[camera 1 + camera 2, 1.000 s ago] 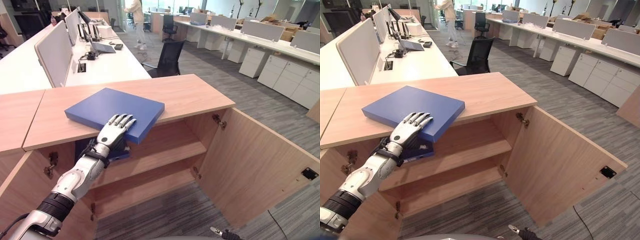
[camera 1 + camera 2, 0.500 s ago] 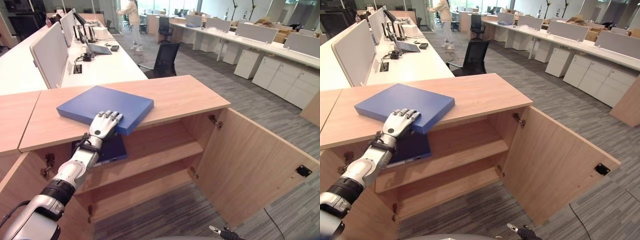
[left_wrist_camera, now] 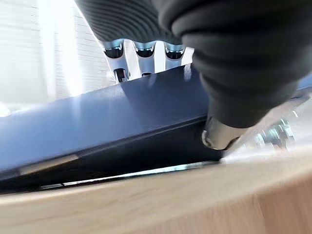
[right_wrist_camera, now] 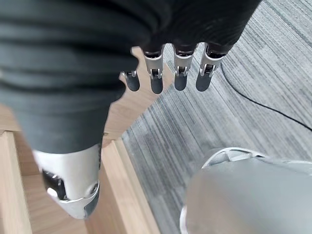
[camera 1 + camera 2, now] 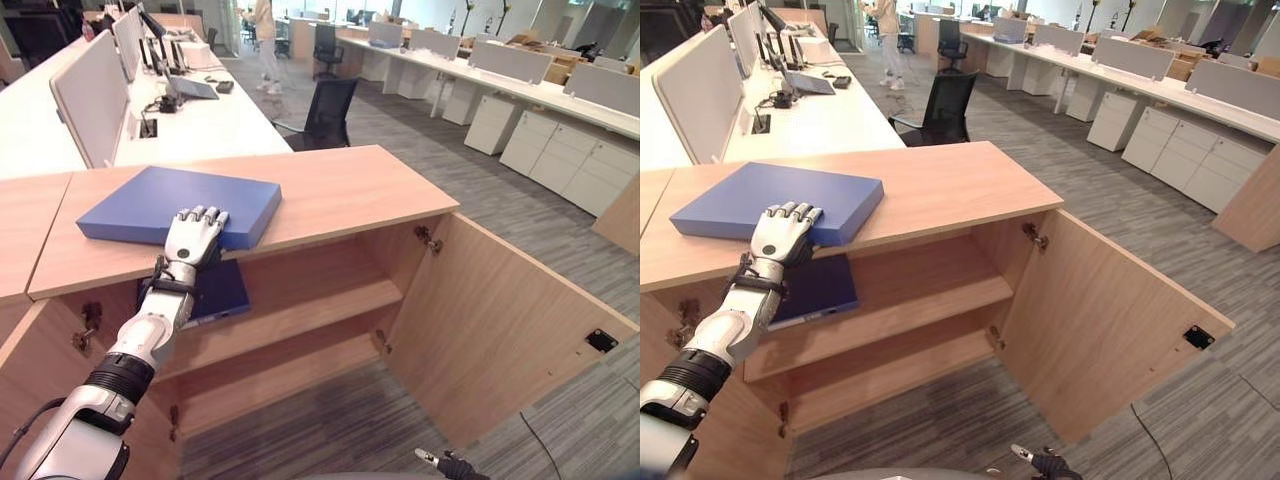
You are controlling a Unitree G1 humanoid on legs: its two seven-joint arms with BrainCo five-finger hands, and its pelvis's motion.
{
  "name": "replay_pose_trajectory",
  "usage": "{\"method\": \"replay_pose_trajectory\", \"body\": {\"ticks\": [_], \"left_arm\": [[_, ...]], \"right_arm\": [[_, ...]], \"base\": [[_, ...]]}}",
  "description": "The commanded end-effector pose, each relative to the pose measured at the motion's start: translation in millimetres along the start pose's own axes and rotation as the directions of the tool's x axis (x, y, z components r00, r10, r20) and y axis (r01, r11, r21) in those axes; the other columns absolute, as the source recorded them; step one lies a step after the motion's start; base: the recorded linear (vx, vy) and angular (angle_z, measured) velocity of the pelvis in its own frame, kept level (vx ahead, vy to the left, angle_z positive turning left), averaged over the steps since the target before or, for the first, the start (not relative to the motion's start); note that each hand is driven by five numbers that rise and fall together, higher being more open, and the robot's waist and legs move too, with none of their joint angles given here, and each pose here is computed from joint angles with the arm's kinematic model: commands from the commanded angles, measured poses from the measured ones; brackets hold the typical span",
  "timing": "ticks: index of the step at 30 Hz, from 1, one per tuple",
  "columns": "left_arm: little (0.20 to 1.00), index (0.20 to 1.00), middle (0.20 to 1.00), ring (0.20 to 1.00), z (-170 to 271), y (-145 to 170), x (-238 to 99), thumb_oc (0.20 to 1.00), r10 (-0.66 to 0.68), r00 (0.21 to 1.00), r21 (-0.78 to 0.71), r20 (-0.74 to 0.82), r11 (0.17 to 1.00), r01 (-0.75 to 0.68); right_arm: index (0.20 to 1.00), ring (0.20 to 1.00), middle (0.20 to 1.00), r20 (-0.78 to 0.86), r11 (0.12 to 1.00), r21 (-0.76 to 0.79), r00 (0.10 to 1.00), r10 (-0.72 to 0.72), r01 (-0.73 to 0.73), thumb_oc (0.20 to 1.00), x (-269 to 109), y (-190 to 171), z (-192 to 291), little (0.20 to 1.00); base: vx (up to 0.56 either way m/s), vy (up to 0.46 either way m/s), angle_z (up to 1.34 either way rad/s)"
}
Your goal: Put the empty folder in the office cabinet
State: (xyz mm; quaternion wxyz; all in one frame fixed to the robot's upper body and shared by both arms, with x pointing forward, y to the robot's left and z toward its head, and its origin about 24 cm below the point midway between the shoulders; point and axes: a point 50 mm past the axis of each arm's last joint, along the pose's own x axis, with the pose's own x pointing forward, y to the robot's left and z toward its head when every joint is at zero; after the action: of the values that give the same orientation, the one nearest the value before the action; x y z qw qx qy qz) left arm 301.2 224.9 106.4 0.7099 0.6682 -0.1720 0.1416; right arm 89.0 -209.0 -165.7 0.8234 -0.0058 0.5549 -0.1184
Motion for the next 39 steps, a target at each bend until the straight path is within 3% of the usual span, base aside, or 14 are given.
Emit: {"method": "replay_pose_trajectory", "body": {"ticks": [1, 4, 7, 13, 19, 22, 35, 39], "left_arm": [[0.2, 0.2, 0.2, 0.2, 43.4, 5.6, -23.0, 0.2, -0.013, 0.998, -0.509, 0.064, 0.859, 0.044], [0.2, 0.2, 0.2, 0.2, 57.2, 1.4, -55.4, 0.2, -0.135, 0.988, -0.776, 0.074, 0.615, 0.143], [0.2, 0.2, 0.2, 0.2, 51.0, 2.1, -85.7, 0.2, -0.235, 0.97, -0.89, 0.058, 0.429, 0.157], [0.2, 0.2, 0.2, 0.2, 28.4, 12.6, -122.1, 0.2, -0.315, 0.949, -0.977, -0.023, 0.209, 0.046], [0.2, 0.2, 0.2, 0.2, 18.1, 26.5, -131.3, 0.2, -0.294, 0.952, -0.985, -0.087, 0.17, -0.038], [0.2, 0.2, 0.2, 0.2, 16.2, 33.6, -130.2, 0.2, -0.266, 0.957, -0.987, -0.111, 0.143, -0.075], [0.2, 0.2, 0.2, 0.2, 10.7, 44.0, -125.2, 0.2, -0.218, 0.962, -0.986, -0.164, 0.06, -0.155], [0.2, 0.2, 0.2, 0.2, 6.3, 42.9, -127.9, 0.2, -0.227, 0.956, -0.981, -0.186, 0.099, -0.168]], "right_arm": [[1.0, 1.0, 1.0, 0.066, 0.992, 0.107, 0.996, 0.06, -0.066, 1.0, 2.2, 34.1, 25.7, 1.0], [1.0, 1.0, 1.0, 0.091, 0.98, 0.17, 0.992, 0.088, -0.103, 1.0, 2.1, 40.6, 34.7, 1.0], [1.0, 1.0, 1.0, 0.153, 0.961, 0.219, 0.979, 0.134, -0.166, 1.0, 0.6, 46.6, 48.6, 1.0], [1.0, 1.0, 1.0, 0.388, 0.911, 0.275, 0.903, 0.186, -0.306, 1.0, -12.1, 51.1, 95.0, 1.0], [1.0, 1.0, 1.0, 0.575, 0.867, 0.285, 0.797, 0.185, -0.408, 1.0, -33.4, 42.9, 125.4, 1.0], [1.0, 1.0, 1.0, 0.67, 0.849, 0.334, 0.736, 0.091, -0.409, 1.0, -47.8, 24.9, 142.4, 1.0], [1.0, 1.0, 1.0, 0.778, 0.825, 0.429, 0.614, -0.132, -0.367, 1.0, -76.5, -17.5, 171.0, 1.0], [1.0, 1.0, 1.0, 0.798, 0.825, 0.447, 0.571, -0.192, -0.346, 1.0, -85.5, -30.4, 177.1, 1.0]], "base": [[-0.02, 0.003, 0.22], [-0.03, 0.005, 0.2], [-0.05, 0.008, 0.18], [-0.04, 0.0, 0.24], [-0.03, -0.01, 0.19], [-0.03, -0.008, 0.21], [0.0, 0.006, 0.02], [0.0, 0.0, 0.0]]}}
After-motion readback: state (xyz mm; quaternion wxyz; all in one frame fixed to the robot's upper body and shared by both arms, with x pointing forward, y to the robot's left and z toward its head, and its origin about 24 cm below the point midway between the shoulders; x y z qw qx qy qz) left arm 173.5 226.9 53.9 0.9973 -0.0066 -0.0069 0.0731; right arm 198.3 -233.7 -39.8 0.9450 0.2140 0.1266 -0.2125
